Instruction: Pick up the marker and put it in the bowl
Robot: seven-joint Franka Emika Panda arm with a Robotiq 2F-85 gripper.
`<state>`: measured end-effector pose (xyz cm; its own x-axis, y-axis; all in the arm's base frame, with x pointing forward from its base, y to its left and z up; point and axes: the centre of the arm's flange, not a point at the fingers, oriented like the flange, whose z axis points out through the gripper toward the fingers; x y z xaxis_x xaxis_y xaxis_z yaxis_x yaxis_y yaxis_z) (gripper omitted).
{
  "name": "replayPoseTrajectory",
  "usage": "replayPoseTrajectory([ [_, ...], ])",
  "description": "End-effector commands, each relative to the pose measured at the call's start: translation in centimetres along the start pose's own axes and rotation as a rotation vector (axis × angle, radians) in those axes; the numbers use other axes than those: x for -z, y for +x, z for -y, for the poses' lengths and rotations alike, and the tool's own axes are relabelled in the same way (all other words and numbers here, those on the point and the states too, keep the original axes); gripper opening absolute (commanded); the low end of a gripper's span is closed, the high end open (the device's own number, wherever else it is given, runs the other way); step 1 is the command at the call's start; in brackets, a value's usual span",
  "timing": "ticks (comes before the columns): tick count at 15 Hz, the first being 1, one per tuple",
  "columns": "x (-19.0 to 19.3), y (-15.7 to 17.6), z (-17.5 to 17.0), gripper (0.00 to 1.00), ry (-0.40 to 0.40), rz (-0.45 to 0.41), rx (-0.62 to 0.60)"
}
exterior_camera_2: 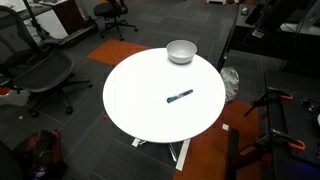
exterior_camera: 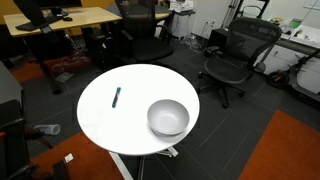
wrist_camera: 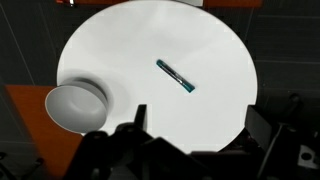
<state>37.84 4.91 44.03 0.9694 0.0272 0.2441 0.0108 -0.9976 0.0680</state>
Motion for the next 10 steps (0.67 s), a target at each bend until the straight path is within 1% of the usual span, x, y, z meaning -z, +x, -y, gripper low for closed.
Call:
replayPoseTrajectory([
  [1, -2.7, 1.3, -0.9, 1.0, 0.016, 0.03, 0.136],
  [4, -5.4, 1.8, -1.1, 1.0, 0.006, 0.044, 0.249],
  [6, -7.1, 2.4, -1.2, 1.0, -0.006, 0.051, 0.3],
  [10, -11.0, 3.4, -1.2, 1.0, 0.035, 0.072, 0.38],
])
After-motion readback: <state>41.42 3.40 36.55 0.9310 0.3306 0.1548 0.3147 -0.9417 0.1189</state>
